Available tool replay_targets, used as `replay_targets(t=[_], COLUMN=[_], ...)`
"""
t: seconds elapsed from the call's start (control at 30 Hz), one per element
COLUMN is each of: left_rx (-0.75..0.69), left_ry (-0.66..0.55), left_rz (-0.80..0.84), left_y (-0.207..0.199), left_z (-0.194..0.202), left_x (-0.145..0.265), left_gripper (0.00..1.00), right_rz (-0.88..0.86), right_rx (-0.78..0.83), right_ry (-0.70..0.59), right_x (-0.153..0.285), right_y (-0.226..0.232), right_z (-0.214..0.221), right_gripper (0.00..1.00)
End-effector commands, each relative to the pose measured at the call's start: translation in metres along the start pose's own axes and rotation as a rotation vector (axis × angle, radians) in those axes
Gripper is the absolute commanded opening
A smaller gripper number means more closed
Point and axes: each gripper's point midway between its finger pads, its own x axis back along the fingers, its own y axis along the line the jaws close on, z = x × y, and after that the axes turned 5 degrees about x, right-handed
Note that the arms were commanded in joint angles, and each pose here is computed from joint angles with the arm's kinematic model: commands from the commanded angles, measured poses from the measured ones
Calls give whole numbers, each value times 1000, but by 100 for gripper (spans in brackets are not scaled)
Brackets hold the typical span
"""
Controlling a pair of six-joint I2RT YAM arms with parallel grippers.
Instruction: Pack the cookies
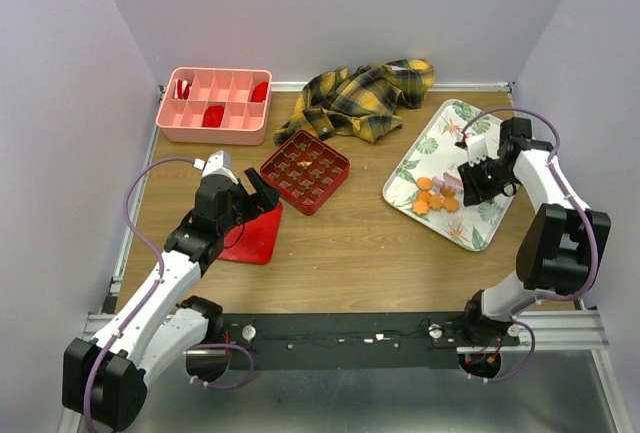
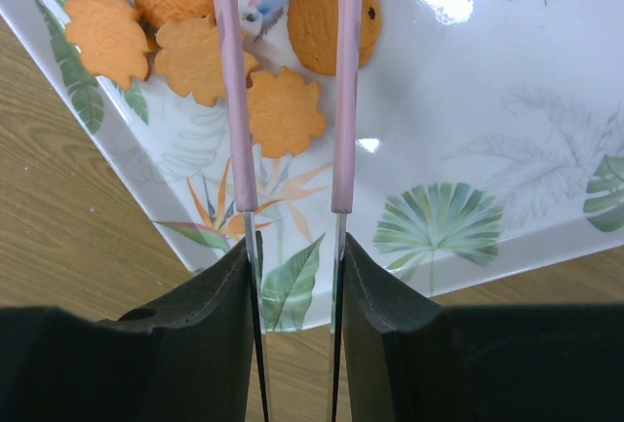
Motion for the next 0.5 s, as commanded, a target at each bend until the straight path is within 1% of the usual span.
replay_targets(t=[0.0, 0.47], left_rx=[10, 9], left_ry=[-9, -10], left_rz=[25, 24], left_y=[-4, -4], left_z=[-2, -2], left_x=[3, 2], left_gripper=[99, 99], right_rz=[-23, -39], right_rx=[53, 122], right_ry=[-14, 38], right_x=[-3, -20], right_y=[0, 4], right_z=[-8, -13], right_gripper=[44, 47])
